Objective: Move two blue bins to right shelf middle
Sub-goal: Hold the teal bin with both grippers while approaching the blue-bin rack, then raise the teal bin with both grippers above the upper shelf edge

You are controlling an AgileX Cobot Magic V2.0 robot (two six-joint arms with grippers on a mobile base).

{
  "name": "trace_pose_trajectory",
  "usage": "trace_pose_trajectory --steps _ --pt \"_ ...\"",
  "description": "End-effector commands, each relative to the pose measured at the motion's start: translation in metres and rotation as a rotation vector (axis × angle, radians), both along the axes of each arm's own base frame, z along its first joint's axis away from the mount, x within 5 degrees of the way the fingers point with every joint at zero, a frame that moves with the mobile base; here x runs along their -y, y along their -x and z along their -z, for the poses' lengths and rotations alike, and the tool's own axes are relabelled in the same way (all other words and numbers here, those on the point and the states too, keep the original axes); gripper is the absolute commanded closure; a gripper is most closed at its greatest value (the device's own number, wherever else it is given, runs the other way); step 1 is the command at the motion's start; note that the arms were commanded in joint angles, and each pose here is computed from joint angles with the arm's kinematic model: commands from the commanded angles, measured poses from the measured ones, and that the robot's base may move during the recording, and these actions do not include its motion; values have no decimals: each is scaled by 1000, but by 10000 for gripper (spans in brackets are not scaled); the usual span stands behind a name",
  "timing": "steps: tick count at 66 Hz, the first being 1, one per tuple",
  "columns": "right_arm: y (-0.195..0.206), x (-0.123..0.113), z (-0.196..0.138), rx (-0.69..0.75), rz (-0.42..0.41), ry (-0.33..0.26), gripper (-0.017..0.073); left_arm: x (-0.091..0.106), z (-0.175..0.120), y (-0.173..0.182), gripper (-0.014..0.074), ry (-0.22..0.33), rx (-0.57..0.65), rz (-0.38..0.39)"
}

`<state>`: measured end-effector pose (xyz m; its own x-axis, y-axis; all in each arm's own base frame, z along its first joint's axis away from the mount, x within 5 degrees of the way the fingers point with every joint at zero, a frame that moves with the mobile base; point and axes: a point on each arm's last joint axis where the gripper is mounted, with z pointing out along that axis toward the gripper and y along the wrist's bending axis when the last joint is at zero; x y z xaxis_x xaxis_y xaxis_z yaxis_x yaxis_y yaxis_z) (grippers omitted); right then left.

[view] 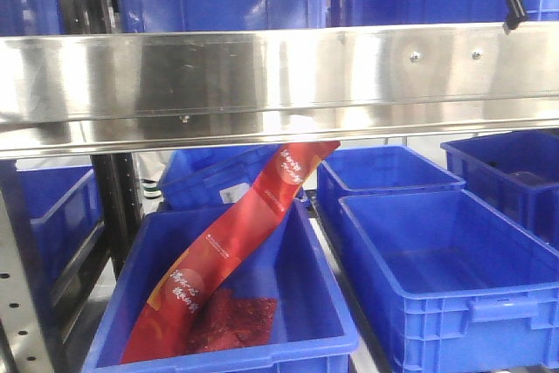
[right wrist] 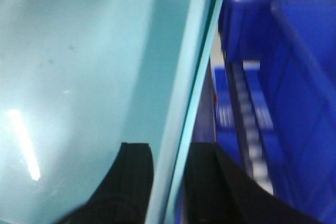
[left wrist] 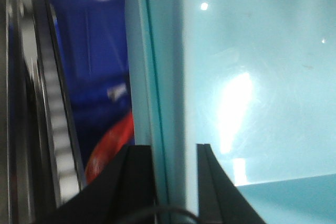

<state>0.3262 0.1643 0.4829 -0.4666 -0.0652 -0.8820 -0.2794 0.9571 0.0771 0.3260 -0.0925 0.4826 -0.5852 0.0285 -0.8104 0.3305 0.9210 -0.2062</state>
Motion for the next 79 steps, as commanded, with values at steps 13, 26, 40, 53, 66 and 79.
trace_pose_trajectory --steps 13,26,40,53,66,79 --pt "-4 -6 4 -5 -22 -4 712 1 2 16 704 -49 -118 42" --pt "-28 -20 36 -82 -24 30 712 2 13 4 704 -71 -148 26" --pt "-48 -32 66 -136 -26 61 712 16 30 -8 704 -94 -192 56" --pt "-58 -36 83 -170 -33 96 698 34 47 -16 702 -151 -224 89" --pt "-67 -39 99 -201 -25 133 494 36 67 -22 561 -210 -275 80" --pt "-67 -38 100 -212 -21 143 206 34 80 -23 237 -243 -310 72"
